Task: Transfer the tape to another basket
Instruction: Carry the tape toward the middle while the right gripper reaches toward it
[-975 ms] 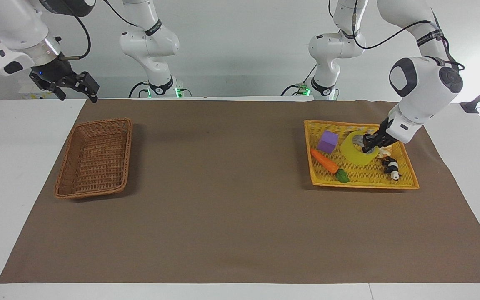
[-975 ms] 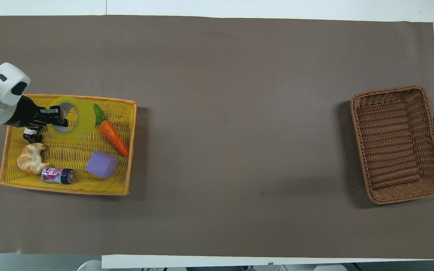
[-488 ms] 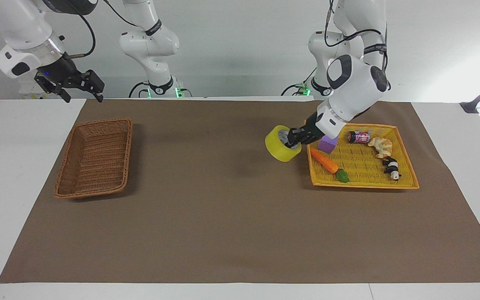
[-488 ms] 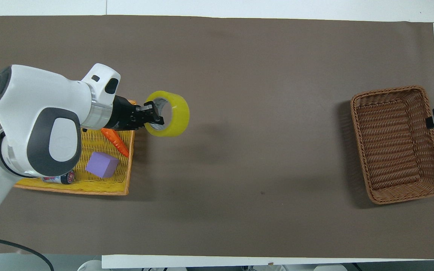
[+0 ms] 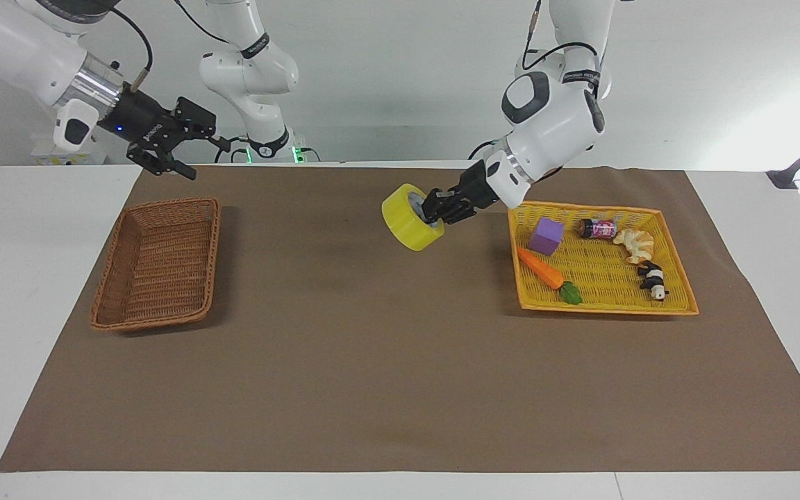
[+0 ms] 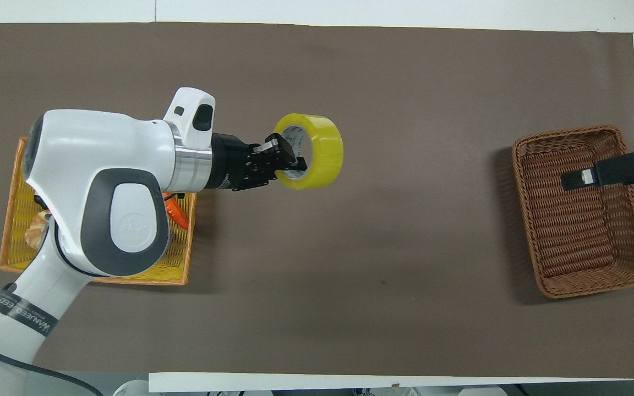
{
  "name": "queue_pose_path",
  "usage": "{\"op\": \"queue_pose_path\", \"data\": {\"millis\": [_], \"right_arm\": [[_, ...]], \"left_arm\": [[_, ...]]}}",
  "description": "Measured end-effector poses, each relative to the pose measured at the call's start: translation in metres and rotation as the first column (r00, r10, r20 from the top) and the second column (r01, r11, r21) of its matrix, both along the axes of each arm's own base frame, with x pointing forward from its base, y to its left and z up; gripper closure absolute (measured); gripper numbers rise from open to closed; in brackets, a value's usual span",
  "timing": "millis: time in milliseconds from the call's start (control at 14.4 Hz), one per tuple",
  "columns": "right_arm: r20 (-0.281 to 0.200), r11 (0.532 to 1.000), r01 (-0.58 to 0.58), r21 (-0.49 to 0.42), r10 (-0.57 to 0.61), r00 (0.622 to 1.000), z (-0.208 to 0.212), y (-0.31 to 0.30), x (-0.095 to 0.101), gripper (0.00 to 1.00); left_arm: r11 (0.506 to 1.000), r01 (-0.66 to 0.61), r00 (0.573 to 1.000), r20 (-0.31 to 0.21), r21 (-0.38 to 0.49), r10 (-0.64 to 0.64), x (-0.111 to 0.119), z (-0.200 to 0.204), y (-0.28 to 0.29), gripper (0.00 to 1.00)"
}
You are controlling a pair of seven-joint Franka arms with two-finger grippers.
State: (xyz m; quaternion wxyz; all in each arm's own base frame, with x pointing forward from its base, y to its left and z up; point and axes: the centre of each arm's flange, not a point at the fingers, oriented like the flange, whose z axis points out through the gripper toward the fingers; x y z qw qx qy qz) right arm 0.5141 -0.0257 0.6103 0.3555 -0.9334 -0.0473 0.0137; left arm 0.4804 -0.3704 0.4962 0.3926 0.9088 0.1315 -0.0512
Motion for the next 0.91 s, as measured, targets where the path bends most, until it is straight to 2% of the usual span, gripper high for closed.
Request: {"op": "queue_pose_path", "data": {"millis": [139,209,418,905], "right_arm": [[0.022,0.997,0.028,0.077,-0.030,0.999,-0.005,0.016,0.004,0.00],[0.015,0.995,0.037,0.089,-0.038,0.999,-0.006,0.027,0.006,0.00],[-0.013,0.995,0.049,0.090,-0.048,0.999,-0.007,0.047,0.007,0.00],[-0.002,0.995,0.054,0.087,-0.054,0.999,-0.007,0.061,0.008,0.00]], "left_arm": [[1.000,0.020,1.000,-0.001,0.000,-0.020,-0.008,-0.002,-0.018,0.78],[1.000,0.031,1.000,-0.003,0.001,-0.031,-0.012,-0.003,-0.024,0.78],[0.998,0.065,0.998,-0.004,0.001,-0.065,-0.026,-0.004,-0.041,0.78],[0.996,0.087,0.996,0.011,0.020,-0.087,-0.031,-0.004,-0.046,0.78]]}}
